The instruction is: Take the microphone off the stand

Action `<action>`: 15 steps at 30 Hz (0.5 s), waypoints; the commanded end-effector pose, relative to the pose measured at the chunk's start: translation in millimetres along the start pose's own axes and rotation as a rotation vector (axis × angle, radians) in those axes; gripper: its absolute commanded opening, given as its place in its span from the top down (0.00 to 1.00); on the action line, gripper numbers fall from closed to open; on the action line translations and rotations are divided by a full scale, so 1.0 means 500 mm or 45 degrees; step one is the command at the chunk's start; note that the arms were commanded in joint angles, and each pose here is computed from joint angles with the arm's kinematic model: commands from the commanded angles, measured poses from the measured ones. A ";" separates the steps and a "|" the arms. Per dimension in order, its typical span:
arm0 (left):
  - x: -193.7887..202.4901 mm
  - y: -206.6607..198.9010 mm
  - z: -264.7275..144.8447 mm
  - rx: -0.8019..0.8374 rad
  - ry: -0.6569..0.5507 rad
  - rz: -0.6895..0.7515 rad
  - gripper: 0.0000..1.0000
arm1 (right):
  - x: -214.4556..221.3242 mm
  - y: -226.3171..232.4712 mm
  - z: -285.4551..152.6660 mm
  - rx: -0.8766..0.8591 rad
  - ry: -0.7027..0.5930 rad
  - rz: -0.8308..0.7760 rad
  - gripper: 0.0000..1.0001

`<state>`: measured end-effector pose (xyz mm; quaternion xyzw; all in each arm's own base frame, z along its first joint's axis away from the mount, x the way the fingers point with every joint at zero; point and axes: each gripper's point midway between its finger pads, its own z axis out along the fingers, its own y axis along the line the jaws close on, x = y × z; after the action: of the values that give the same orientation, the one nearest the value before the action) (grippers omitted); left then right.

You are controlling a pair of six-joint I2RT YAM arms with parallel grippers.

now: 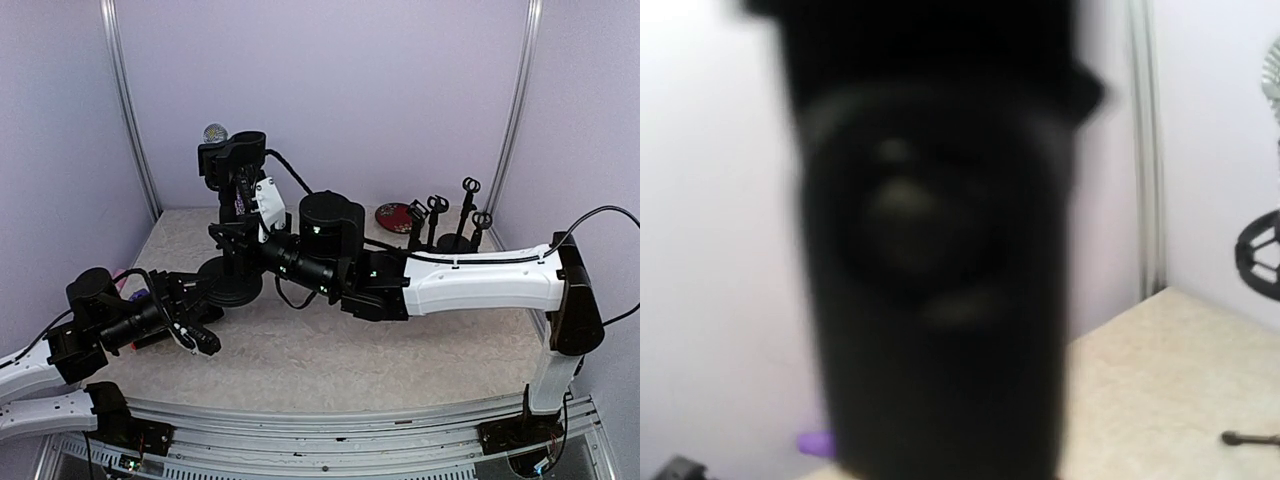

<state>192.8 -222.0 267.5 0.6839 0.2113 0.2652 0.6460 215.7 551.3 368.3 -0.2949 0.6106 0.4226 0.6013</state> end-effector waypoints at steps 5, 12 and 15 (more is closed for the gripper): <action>0.021 0.025 0.005 -0.019 0.072 -0.023 0.31 | -0.030 -0.062 -0.022 0.180 -0.154 -0.103 1.00; 0.097 -0.023 0.008 0.188 0.255 -0.223 0.01 | 0.065 -0.276 -0.059 0.445 -0.057 -0.149 1.00; 0.133 -0.049 -0.004 0.315 0.322 -0.321 0.01 | 0.109 -0.369 -0.072 0.554 -0.031 -0.176 1.00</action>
<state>233.5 -195.7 244.0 0.6975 0.3354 0.2638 0.5757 300.7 487.5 263.8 -0.2674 0.6734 0.2794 0.6301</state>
